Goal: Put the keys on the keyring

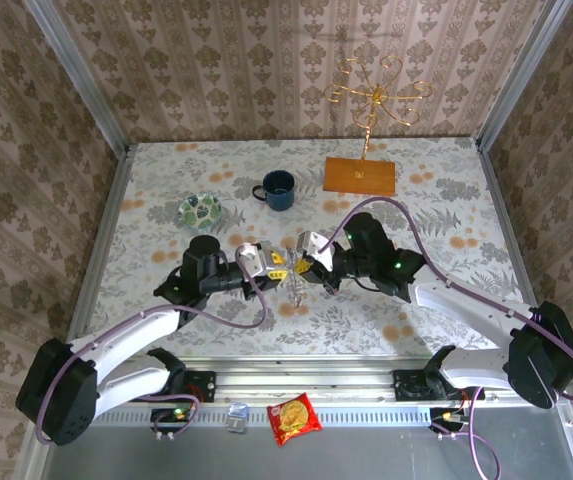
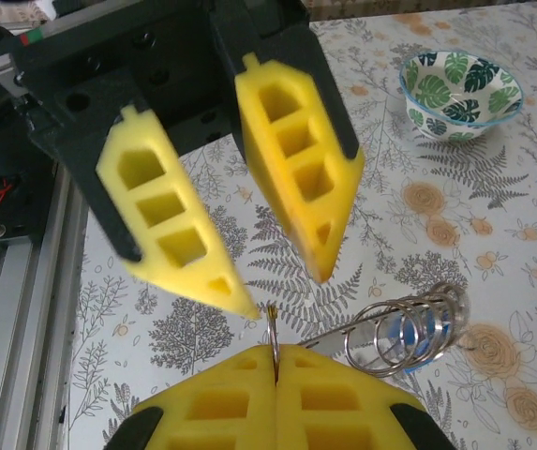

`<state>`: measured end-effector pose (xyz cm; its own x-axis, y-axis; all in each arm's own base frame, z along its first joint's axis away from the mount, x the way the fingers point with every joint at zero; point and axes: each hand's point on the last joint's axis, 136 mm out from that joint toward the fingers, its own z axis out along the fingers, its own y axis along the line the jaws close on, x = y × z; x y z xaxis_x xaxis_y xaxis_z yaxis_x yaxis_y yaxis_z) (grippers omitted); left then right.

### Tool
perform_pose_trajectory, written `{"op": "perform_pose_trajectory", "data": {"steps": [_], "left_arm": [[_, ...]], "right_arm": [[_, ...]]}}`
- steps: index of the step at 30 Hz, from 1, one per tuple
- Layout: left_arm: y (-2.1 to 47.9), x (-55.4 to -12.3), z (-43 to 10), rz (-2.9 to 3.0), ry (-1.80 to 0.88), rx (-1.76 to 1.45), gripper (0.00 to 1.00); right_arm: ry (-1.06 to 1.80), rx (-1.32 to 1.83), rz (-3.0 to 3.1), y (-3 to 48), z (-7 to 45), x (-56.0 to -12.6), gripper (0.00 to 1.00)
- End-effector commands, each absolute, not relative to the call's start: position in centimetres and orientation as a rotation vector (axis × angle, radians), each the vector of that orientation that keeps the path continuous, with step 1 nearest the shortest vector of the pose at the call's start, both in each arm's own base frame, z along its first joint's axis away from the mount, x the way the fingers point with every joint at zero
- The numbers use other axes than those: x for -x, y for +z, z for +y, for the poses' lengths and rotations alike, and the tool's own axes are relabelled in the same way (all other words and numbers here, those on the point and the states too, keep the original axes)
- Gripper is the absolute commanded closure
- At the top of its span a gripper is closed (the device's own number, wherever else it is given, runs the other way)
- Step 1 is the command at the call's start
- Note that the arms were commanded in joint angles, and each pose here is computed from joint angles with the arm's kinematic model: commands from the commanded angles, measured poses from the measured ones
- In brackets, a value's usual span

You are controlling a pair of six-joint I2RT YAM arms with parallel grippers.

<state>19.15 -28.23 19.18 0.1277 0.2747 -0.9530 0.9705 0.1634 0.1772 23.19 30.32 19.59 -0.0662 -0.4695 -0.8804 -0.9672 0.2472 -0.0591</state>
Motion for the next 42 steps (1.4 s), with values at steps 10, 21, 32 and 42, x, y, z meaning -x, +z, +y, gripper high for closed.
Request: {"op": "perform_pose_trajectory", "data": {"steps": [10, 21, 32, 42], "left_arm": [[18.3, -17.3, -29.3, 1.261, -0.870, -1.405, 0.75], [18.4, -17.1, -29.4, 1.250, -0.874, -1.406, 1.00], [18.6, -17.9, -28.8, 1.190, -0.599, -1.425, 1.00], [18.6, -17.5, -29.0, 1.143, -0.519, -1.457, 1.00]], "right_arm": [[0.777, 1.436, 1.622, 19.3, 31.2, -21.6, 1.00], [0.756, 1.460, 1.630, 18.7, 31.4, -21.5, 1.00], [0.316, 1.466, 1.647, 17.3, 26.3, -23.4, 0.62], [0.426, 1.572, 1.566, 17.0, 27.9, -20.5, 0.60]]}}
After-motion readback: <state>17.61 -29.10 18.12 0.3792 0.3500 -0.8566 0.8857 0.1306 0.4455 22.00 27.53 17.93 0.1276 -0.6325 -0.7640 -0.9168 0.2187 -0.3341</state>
